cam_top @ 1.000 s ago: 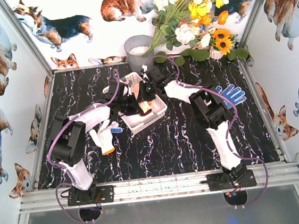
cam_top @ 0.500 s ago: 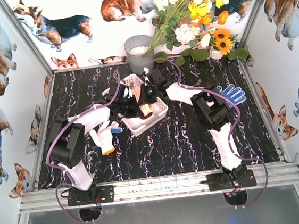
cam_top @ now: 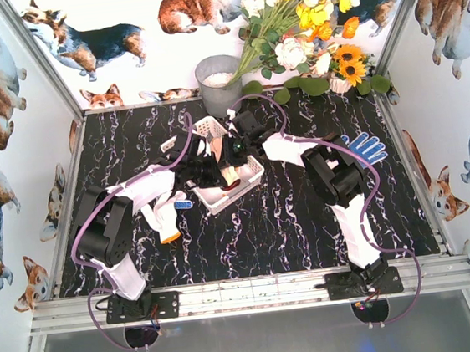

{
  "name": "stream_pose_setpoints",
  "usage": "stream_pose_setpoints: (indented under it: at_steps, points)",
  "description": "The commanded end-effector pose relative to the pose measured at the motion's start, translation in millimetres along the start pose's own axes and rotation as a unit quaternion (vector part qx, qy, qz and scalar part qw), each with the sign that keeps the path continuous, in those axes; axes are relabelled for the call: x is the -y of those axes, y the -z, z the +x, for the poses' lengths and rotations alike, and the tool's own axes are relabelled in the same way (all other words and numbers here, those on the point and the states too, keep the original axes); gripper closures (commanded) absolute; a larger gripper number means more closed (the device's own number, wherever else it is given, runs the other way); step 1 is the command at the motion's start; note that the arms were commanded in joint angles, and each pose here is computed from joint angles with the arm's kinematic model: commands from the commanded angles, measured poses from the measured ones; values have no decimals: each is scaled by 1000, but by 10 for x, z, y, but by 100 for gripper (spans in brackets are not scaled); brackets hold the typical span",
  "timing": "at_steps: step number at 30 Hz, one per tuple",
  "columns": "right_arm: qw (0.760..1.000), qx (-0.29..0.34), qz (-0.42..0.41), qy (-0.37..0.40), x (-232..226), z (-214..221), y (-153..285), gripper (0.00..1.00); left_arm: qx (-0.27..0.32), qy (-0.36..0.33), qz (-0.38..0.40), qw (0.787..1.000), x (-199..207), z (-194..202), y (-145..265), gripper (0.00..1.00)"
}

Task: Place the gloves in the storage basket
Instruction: Place the glove in the bin.

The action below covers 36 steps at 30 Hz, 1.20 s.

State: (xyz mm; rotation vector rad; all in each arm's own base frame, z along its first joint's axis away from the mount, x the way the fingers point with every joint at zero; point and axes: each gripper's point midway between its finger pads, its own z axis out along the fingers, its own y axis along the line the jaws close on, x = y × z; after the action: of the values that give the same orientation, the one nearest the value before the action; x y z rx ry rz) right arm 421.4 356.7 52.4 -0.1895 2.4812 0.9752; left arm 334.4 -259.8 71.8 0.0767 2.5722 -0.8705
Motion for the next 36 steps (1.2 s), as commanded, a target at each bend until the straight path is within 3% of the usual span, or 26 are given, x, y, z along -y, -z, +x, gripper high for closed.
stream_pose_setpoints:
  at_steps: [1,14,24,36]
  points:
    - [998,53,-21,21,-197,-294,119,100,-31,-8,-4,999,-27,185,-38,100]
    - [999,44,-20,21,-146,-212,91,100,2,-29,-6,1000,103,18,174,62]
    - [999,48,-5,-21,-151,-205,172,100,39,-39,-17,998,196,-182,364,59]
    - [997,46,14,-58,-205,-145,172,100,59,-18,-21,998,142,-269,276,70]
